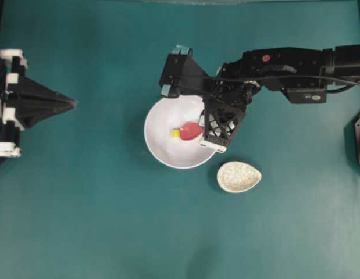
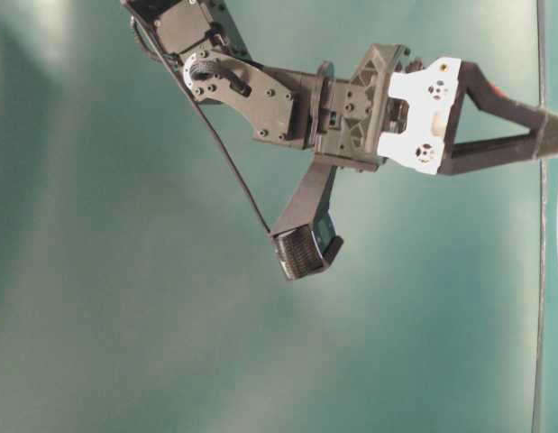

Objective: Scoop the yellow hexagonal prism block from the bowl with a spoon using the right arm.
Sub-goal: 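Lower the spoon into the bowl and push it under the yellow block, then tilt the spoon to keep the yellow block on its bowl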

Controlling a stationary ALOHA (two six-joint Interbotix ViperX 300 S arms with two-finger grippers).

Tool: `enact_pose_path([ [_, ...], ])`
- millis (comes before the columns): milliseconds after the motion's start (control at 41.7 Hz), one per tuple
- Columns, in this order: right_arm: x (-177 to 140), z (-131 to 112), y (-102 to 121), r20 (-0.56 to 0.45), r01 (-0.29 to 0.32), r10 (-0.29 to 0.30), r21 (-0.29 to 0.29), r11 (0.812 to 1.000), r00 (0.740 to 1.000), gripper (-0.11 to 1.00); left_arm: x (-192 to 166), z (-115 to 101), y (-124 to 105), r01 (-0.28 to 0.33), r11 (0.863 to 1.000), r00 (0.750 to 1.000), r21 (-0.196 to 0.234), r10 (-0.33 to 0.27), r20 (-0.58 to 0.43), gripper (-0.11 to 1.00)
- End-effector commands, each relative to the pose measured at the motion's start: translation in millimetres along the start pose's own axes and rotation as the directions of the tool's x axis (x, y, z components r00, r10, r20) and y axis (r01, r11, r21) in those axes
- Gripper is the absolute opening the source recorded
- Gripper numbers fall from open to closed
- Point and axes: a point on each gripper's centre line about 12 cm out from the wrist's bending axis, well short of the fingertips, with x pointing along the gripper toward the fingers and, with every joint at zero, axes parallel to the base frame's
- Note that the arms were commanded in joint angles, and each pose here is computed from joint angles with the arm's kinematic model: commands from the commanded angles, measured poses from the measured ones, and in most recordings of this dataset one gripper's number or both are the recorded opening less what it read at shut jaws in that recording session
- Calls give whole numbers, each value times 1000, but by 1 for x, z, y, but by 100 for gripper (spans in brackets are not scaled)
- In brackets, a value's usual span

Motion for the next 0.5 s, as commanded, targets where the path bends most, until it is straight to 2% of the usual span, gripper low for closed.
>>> enact_pose_path([
  [0, -10, 7, 6, 54, -10, 10, -17, 1000, 998, 22, 2, 5, 0, -1, 1000, 1000, 3, 1, 14, 0],
  [480, -6, 17, 15, 128, -18, 23, -41, 999, 992, 22, 2, 5, 0, -1, 1000, 1000, 4, 1, 14, 0],
])
